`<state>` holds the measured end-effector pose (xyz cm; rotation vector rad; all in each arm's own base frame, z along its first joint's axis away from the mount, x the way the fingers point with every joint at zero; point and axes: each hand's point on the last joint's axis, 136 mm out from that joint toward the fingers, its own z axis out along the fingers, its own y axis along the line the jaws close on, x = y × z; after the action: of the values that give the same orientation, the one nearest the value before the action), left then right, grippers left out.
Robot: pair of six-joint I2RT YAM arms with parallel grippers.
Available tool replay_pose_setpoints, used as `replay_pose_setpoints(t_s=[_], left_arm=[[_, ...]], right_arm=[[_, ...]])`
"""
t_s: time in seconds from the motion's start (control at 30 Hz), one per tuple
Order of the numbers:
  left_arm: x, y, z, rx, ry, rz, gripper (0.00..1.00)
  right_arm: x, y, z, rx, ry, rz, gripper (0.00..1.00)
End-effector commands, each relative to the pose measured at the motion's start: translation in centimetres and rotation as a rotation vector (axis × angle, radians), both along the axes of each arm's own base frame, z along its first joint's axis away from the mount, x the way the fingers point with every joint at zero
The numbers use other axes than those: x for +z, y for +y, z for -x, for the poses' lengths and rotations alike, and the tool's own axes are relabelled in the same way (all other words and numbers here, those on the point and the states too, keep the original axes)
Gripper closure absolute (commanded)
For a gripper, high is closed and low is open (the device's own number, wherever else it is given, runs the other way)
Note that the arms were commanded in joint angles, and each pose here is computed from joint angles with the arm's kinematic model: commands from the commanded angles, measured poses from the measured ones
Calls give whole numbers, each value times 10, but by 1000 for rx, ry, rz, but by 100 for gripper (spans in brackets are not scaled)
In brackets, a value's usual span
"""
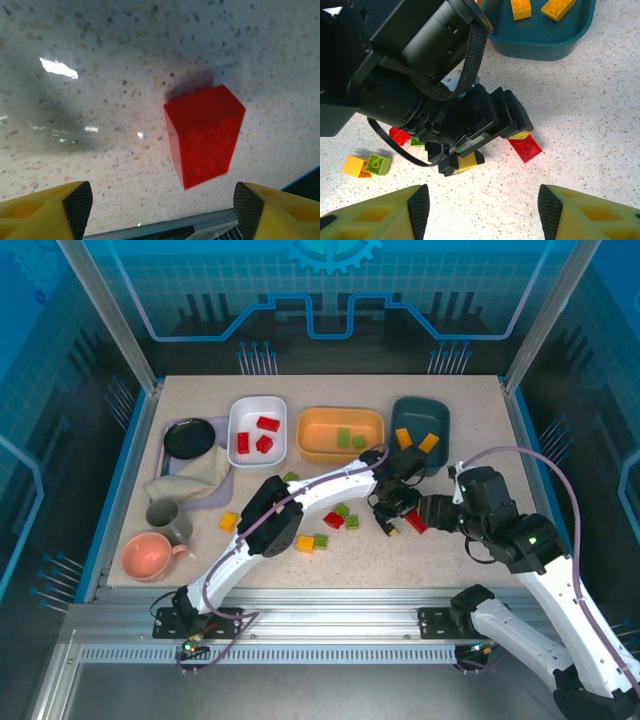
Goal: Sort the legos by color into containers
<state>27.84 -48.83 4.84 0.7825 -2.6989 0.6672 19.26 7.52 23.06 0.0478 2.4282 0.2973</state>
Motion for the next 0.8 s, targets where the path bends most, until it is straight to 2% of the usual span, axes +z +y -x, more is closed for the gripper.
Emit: replay_pose_setpoints(t_s=[0.0,0.2,0.33,0.5,0.67,0.77], left_arm=[[-5,-12,-7,75,6,-12,22],[-12,-23,-15,104,-16,-28,23],[-26,-14,-8,132,27,-91,33],[-38,-15,-9,172,41,-107,45],[-48,-17,-8,187,60,-114,50],[-52,-15,-6,186,68,-125,57]], right_arm=[[-5,-3,6,-15,15,-4,38],[-8,-3,9,-10,13,-8,37],[-6,-5,11,-11,-1,-14,37],[2,-19,17,-61,-44,5,35],[2,-30,25,-103,-40,21,34],[-1,-31,27,-110,-35,12,34]])
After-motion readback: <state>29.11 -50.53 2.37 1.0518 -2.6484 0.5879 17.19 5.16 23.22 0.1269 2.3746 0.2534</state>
